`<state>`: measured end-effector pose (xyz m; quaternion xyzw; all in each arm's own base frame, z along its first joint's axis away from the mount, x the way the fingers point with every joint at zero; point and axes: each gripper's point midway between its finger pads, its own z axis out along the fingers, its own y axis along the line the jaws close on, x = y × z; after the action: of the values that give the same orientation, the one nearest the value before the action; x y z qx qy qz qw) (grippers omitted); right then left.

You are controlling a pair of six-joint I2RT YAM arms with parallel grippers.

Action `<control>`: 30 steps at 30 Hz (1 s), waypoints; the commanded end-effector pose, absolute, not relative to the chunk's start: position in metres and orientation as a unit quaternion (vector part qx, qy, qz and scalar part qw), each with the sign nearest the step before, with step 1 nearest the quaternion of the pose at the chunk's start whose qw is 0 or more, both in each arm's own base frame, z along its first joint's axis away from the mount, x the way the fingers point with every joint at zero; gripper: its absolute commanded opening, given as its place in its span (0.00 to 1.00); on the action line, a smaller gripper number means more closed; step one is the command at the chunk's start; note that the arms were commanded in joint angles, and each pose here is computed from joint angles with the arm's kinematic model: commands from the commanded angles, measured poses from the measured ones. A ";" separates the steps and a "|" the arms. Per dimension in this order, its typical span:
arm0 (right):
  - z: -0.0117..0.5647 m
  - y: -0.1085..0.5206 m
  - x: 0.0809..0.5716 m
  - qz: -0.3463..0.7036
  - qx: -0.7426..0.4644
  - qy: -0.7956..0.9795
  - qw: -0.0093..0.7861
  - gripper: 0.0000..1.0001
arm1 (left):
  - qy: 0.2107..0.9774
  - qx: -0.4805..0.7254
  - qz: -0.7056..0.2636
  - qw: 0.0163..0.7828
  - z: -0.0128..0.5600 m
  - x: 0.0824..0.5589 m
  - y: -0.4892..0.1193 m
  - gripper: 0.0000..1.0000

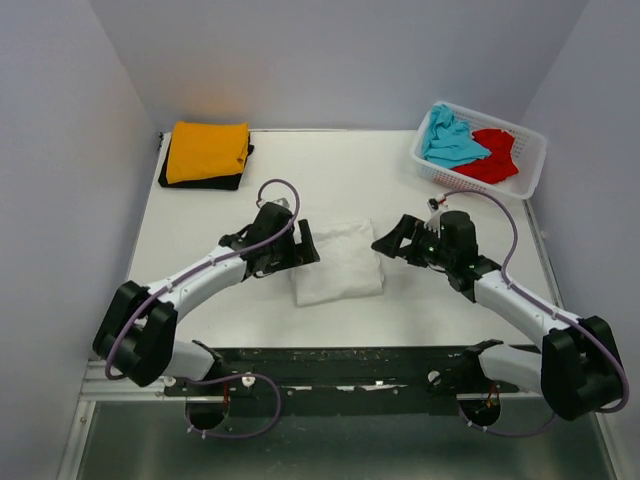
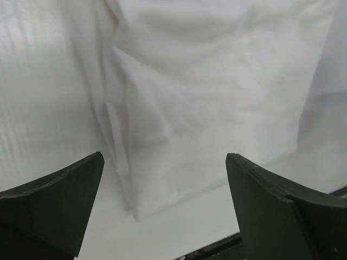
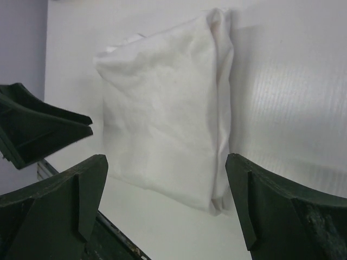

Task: Fold and stack the t-shirts
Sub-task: Put the neatly folded tshirt into the corner of the board with the left arm

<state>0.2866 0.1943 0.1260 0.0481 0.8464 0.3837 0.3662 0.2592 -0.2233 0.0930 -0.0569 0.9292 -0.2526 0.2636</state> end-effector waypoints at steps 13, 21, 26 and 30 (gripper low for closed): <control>0.109 0.174 0.282 0.319 0.051 0.877 0.357 1.00 | 0.969 -0.055 -0.192 0.144 0.017 0.298 -0.224 0.54; 0.112 0.167 0.281 0.303 0.051 0.875 0.375 1.00 | 0.980 -0.019 -0.116 0.158 0.020 0.303 -0.230 0.00; 0.114 0.161 0.282 0.290 0.051 0.872 0.390 1.00 | 0.967 0.000 0.011 0.256 0.068 0.353 -0.193 0.00; 0.116 0.158 0.281 0.287 0.051 0.870 0.398 1.00 | 0.940 0.046 0.055 0.332 0.110 0.412 -0.172 0.00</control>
<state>0.2805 0.1670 0.1149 0.0511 0.8697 0.3077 0.3825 0.3491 -0.2228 0.0643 0.0020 0.9690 -0.0613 0.2394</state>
